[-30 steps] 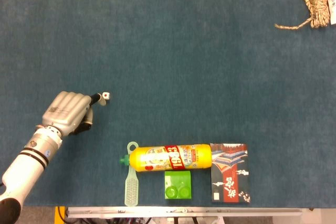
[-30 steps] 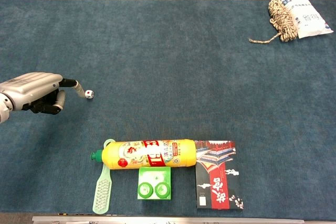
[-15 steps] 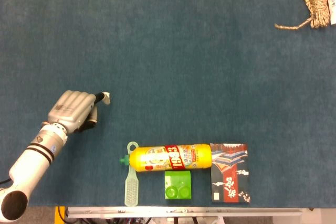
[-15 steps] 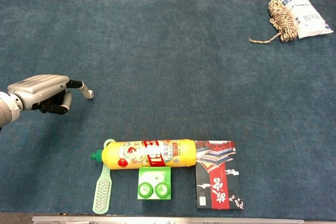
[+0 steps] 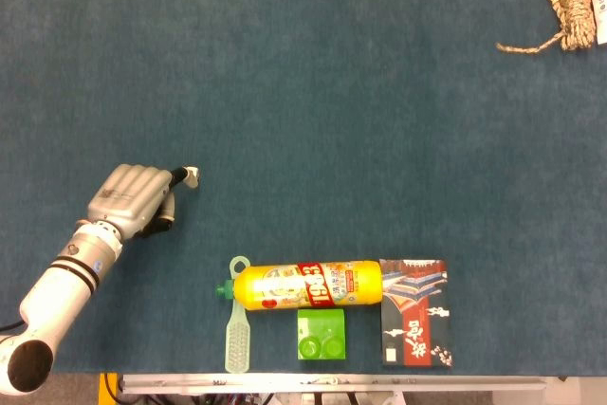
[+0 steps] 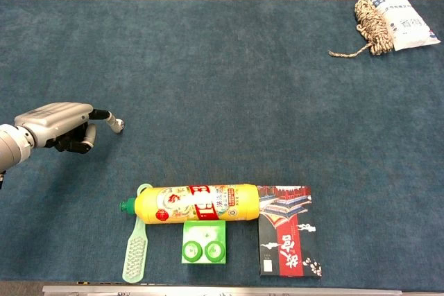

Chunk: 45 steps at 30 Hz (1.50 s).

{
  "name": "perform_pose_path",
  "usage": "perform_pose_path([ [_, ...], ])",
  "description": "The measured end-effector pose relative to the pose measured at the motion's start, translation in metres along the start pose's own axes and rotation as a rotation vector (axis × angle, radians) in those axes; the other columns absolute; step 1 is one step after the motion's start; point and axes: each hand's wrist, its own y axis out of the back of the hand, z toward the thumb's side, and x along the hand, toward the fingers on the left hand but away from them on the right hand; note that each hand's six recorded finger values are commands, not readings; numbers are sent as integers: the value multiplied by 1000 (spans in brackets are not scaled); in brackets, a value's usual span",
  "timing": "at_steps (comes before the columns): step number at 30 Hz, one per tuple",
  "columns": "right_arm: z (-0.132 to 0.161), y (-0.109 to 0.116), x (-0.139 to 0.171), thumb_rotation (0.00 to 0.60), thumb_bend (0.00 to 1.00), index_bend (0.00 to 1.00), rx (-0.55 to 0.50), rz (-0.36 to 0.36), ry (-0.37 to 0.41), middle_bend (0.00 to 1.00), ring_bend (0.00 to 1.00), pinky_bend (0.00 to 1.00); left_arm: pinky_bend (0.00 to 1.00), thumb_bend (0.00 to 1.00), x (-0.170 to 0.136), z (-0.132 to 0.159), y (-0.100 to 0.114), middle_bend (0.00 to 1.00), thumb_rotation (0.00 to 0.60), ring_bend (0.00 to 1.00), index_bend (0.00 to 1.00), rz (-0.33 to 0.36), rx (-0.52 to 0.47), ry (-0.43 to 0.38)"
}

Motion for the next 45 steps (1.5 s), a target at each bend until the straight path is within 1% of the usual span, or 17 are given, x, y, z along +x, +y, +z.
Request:
perform_pose_path([
  [9, 0, -1, 0, 600, 388, 395, -2, 4, -1, 426, 355, 534, 1000, 888, 1, 0, -2, 1000, 600, 973, 268, -2, 7, 2],
  [21, 1, -4, -1, 600, 388, 395, 1, 17, 2, 426, 355, 534, 1000, 888, 3, -7, -3, 1000, 600, 974, 262, 0, 6, 24],
  [30, 1, -4, -1, 600, 388, 394, 3, 17, 1, 426, 355, 535, 1000, 888, 5, -5, -1, 1000, 600, 975, 262, 6, -3, 19],
  [39, 1, -4, -1, 600, 388, 395, -1, 17, 2, 426, 355, 535, 1000, 888, 10, -2, 4, 1000, 600, 975, 262, 12, 14, 15],
  [45, 1, -2, -1, 600, 388, 394, -9, 13, 0, 426, 355, 535, 1000, 888, 12, -1, 9, 1000, 600, 976, 262, 30, 35, 19],
])
